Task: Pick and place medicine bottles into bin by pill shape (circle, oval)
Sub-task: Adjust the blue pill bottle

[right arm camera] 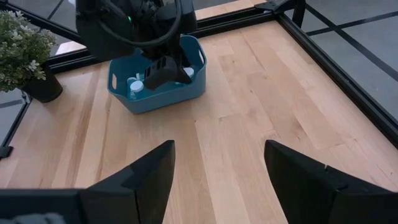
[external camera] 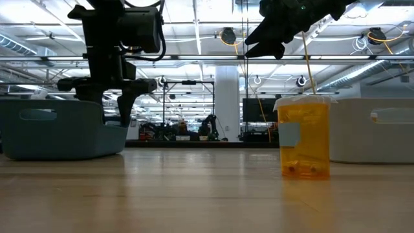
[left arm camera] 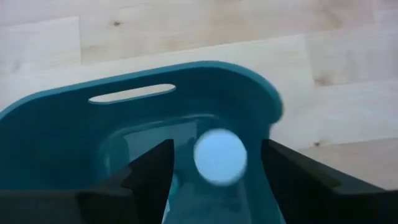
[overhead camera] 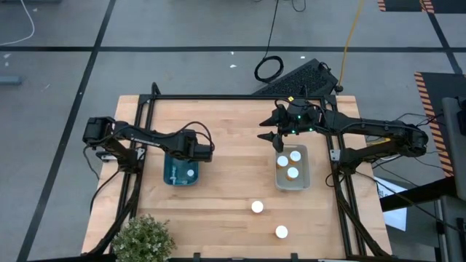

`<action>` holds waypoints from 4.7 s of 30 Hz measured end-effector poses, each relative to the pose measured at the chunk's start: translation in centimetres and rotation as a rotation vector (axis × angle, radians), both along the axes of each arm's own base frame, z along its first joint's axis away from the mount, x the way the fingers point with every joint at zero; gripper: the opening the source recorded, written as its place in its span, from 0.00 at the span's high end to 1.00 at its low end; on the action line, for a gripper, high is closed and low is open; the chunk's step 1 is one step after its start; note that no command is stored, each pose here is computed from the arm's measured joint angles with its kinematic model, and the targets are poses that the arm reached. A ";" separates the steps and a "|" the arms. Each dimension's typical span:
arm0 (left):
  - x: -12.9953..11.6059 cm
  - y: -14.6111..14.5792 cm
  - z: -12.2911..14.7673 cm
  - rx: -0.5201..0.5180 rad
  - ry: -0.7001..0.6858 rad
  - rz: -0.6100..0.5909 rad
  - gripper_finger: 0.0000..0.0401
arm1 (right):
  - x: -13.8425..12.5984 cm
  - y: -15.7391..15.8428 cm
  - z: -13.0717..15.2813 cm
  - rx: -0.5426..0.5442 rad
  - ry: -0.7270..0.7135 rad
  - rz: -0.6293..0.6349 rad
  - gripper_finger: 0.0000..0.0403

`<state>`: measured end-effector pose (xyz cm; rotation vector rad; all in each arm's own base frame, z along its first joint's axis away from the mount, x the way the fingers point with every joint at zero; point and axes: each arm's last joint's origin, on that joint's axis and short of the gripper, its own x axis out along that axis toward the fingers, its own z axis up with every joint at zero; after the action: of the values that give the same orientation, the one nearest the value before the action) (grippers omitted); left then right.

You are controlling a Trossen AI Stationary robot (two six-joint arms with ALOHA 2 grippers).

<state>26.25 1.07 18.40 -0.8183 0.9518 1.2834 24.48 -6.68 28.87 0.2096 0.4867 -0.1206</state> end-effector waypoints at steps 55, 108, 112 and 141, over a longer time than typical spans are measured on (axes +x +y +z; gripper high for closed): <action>-2.9 -3.2 0.2 -0.439 0.186 0.171 0.40 | 0.0 0.1 0.0 0.014 0.000 0.023 0.40; -4.7 -2.7 -2.7 -0.383 0.242 0.139 0.64 | 0.0 0.1 0.0 0.011 -0.002 0.020 0.40; -4.4 -2.7 -2.7 -0.383 0.218 0.134 0.64 | 0.0 0.1 0.0 0.011 -0.002 0.020 0.40; -4.8 -2.7 -4.0 -0.371 0.189 0.113 0.64 | 0.0 0.1 0.0 0.011 -0.002 0.020 0.40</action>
<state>21.46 -1.60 14.43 -1.0608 1.3369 1.3165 24.48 -6.62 28.87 0.2156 0.4870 -0.0982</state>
